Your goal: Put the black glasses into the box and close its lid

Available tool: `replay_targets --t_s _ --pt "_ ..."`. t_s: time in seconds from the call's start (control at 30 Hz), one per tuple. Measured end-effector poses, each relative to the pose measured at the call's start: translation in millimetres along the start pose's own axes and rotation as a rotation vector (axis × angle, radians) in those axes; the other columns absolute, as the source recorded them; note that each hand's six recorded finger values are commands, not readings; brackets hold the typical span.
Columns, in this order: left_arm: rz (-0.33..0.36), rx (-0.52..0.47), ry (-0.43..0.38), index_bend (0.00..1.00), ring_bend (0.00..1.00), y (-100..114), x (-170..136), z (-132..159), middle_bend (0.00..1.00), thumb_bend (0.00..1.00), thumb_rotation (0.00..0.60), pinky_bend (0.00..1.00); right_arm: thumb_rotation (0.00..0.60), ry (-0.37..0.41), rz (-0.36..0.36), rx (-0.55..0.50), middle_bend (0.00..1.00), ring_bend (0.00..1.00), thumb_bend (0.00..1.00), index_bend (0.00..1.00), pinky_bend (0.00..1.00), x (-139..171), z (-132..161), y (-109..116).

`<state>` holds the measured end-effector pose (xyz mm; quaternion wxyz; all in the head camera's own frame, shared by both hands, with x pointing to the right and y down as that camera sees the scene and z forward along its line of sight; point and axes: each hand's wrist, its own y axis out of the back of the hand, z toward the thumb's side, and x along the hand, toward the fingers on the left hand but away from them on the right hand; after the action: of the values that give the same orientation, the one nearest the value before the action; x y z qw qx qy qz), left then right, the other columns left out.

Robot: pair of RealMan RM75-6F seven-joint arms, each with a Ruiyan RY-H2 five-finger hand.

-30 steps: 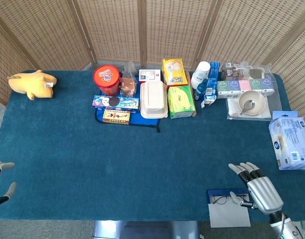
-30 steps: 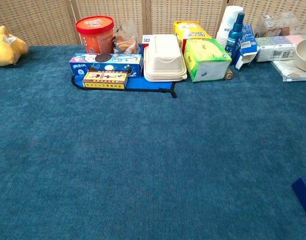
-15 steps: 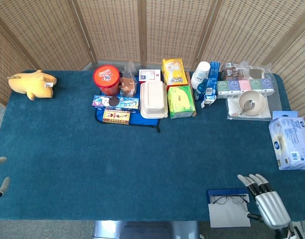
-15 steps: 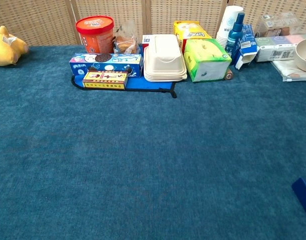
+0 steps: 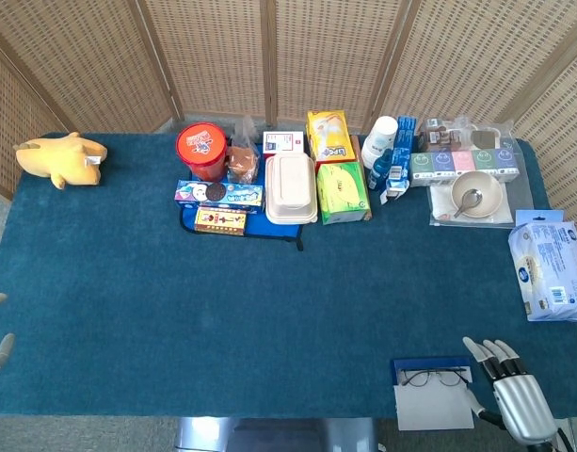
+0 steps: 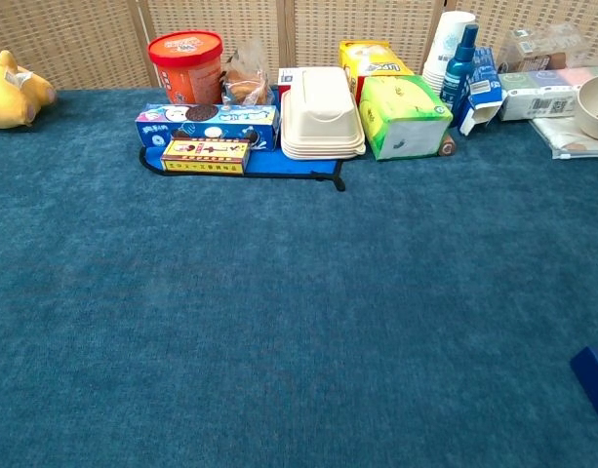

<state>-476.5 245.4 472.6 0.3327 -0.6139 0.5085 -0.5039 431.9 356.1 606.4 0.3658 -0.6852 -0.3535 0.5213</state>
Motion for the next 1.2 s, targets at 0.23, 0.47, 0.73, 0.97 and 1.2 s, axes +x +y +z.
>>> replay_targets --t_s 0.23,0.47,0.73,0.97,1.2 --pt "-0.002 0.003 0.002 0.28 0.22 -1.0 1.1 0.8 0.34 0.30 0.600 0.27 0.532 -0.008 0.020 0.020 0.18 0.13 0.37 0.06 0.18 15.5 -10.7 -7.8" --pt "0.012 0.001 0.002 0.28 0.22 2.4 1.8 -1.0 0.34 0.30 0.600 0.27 0.528 -0.011 0.003 0.045 0.15 0.11 0.36 0.01 0.18 30.0 -20.6 -13.1" --pt "0.021 -0.002 0.007 0.27 0.22 5.9 -0.5 -1.5 0.34 0.30 0.600 0.27 0.529 -0.016 0.017 0.048 0.12 0.09 0.37 0.00 0.18 43.4 -23.2 -24.8" --pt "0.024 -0.006 0.004 0.27 0.22 6.1 -0.3 -1.0 0.34 0.30 0.600 0.27 0.528 -0.018 0.014 0.047 0.10 0.06 0.37 0.00 0.17 52.4 -20.8 -29.7" --pt "0.020 -0.009 0.002 0.27 0.22 3.6 1.9 -0.3 0.34 0.30 0.599 0.27 0.525 0.003 0.036 0.065 0.08 0.04 0.37 0.00 0.16 58.9 -15.4 -37.5"
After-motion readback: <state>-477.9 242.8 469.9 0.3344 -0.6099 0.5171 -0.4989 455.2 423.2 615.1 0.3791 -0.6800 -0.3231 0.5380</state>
